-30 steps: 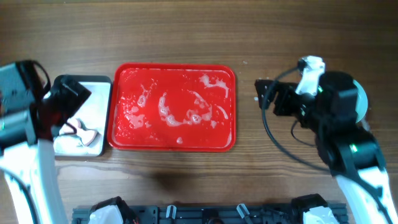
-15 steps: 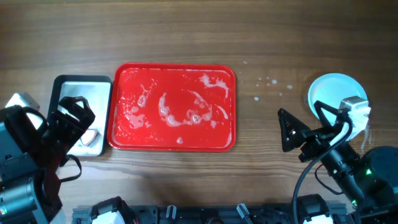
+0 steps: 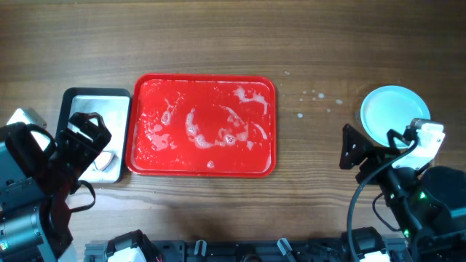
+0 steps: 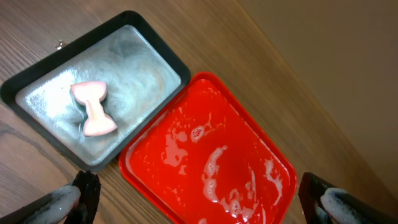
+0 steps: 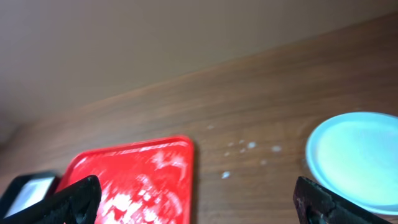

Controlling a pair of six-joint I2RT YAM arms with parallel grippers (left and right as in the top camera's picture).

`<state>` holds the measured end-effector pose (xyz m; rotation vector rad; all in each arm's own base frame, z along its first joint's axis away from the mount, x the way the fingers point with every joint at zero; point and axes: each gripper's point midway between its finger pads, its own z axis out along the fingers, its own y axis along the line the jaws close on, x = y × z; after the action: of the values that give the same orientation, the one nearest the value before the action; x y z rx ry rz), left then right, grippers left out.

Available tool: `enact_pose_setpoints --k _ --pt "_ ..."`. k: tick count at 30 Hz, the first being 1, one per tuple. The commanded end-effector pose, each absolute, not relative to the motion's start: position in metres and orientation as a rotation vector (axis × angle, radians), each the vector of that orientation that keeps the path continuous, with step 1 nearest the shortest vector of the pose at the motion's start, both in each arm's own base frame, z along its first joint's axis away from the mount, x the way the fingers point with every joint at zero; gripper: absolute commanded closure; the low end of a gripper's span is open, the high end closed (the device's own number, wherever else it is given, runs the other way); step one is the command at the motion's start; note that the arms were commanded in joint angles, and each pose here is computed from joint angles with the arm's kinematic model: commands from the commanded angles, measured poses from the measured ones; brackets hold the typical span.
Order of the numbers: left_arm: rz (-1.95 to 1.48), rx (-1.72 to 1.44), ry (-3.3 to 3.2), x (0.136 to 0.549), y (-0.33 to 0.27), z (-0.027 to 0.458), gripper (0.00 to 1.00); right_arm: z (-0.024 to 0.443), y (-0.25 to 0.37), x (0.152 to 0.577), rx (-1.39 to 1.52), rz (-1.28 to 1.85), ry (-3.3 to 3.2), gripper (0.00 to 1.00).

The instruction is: Clean dirty plates on tray and stack at the side

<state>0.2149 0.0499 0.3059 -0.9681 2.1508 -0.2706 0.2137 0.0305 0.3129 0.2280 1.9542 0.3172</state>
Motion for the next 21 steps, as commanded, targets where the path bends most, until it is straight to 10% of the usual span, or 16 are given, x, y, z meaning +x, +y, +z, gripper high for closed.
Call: enact_pose_setpoints --k 1,21 --pt "-0.292 -0.963 2.143 0.216 0.047 0.309 0.0 0.288 0.005 0.228 0.347 0.194 1.935 0.0" --pt "-0.292 -0.963 2.143 0.216 0.047 0.309 0.0 0.178 0.004 0.247 0.235 0.249 1.545 0.0"
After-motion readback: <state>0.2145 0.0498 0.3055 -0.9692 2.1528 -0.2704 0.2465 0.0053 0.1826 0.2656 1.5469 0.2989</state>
